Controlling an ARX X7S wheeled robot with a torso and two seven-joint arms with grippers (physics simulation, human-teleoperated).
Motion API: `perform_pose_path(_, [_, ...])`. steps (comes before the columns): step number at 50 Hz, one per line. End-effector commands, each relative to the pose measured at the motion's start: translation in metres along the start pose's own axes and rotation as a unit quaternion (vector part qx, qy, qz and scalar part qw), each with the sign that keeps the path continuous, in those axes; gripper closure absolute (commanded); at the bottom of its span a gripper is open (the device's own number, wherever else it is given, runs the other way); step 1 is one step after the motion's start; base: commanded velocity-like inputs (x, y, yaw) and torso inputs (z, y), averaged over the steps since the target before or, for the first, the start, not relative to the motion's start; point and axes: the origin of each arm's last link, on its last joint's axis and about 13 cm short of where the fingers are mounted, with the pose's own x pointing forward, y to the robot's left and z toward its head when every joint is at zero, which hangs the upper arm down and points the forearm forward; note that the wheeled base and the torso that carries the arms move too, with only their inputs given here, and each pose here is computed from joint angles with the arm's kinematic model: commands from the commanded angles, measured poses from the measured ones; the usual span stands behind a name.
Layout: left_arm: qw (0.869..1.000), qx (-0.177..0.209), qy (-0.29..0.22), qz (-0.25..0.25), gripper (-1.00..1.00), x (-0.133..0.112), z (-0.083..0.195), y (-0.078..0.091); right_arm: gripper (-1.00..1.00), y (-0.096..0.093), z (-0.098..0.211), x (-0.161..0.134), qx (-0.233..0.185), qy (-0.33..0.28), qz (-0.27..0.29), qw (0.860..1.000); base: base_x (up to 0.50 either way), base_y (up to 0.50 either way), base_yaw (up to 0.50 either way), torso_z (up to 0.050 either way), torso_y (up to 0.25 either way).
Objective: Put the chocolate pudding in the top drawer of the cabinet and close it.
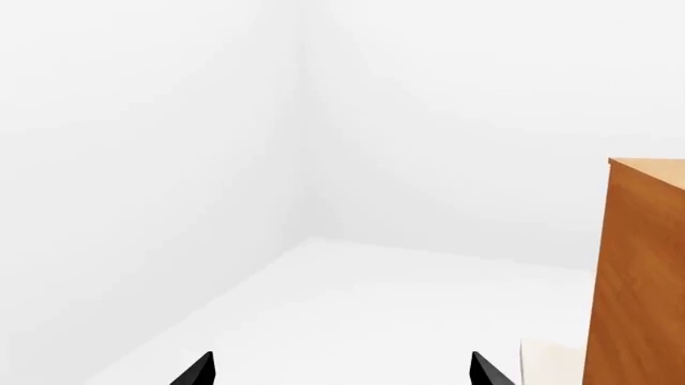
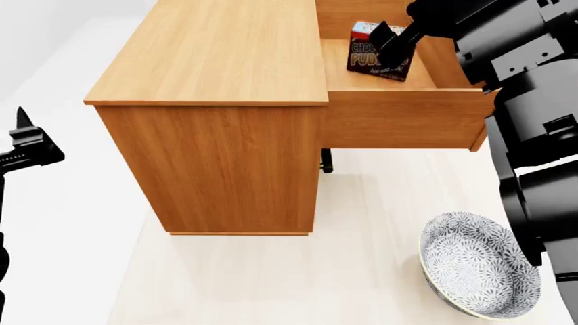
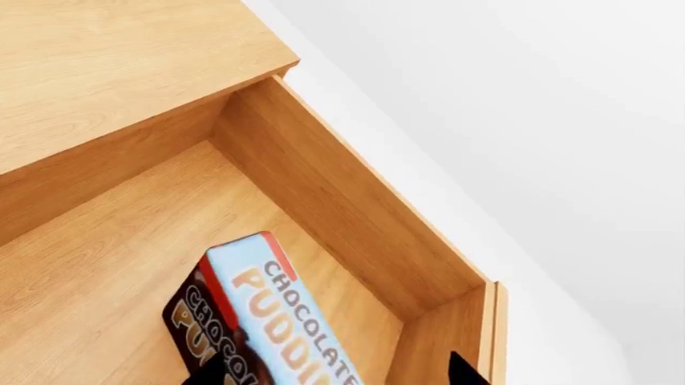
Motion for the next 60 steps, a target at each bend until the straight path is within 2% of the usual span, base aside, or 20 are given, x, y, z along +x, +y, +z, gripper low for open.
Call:
perform_pose_path(1, [1.0, -0.005, -0.005, 0.001, -1.0, 0.001, 0.002, 0.0, -1.0, 0.0, 0.0, 0.0, 0.0, 0.0, 0.0, 1.0, 0.0, 0.0, 0.0, 0.0, 0.0])
perform_pose_path(9, [1.0, -0.008, -0.008, -0.003, -1.0, -0.002, 0.004, 0.001, -1.0, 0.0, 0.0, 0.0, 0.0, 0.0, 0.0, 1.0, 0.0, 0.0, 0.0, -0.005, 0.117])
perform_pose_path(10, [1.0, -0.008, -0.008, -0.003, -1.0, -0.003, 0.005, 0.001, -1.0, -0.022, 0.018, -0.022, 0.001, 0.017, -0.047, 0.999, 0.0, 0.0, 0.0, -0.013, 0.25])
perform_pose_path(31, [1.0, -0.017, -0.014, -0.014, -1.0, -0.004, 0.01, -0.001, -1.0, -0.045, 0.019, -0.04, 0.023, 0.002, -0.084, 0.996, 0.0, 0.0, 0.0, -0.013, 0.205])
perform_pose_path(40, [1.0, -0.018, -0.016, -0.018, -1.0, -0.002, 0.015, -0.005, -1.0, -0.058, 0.003, -0.047, 0.077, -0.023, -0.114, 0.99, 0.0, 0.0, 0.0, 0.0, 0.0])
perform_pose_path(51, [0.999, -0.02, -0.022, -0.02, -1.0, -0.008, 0.03, -0.008, -1.0, -0.084, -0.049, -0.064, 0.151, -0.034, -0.198, 0.968, 0.0, 0.0, 0.0, 0.0, 0.0])
perform_pose_path(55, [0.999, -0.021, -0.023, -0.023, -1.0, -0.01, 0.034, -0.009, -1.0, -0.086, -0.066, -0.066, 0.165, -0.031, -0.21, 0.963, 0.0, 0.0, 0.0, 0.0, 0.0])
perform_pose_path(60, [0.999, -0.022, -0.026, -0.022, -1.0, -0.012, 0.038, -0.01, -1.0, -0.08, -0.086, -0.074, 0.179, -0.025, -0.221, 0.958, 0.0, 0.0, 0.0, 0.0, 0.0])
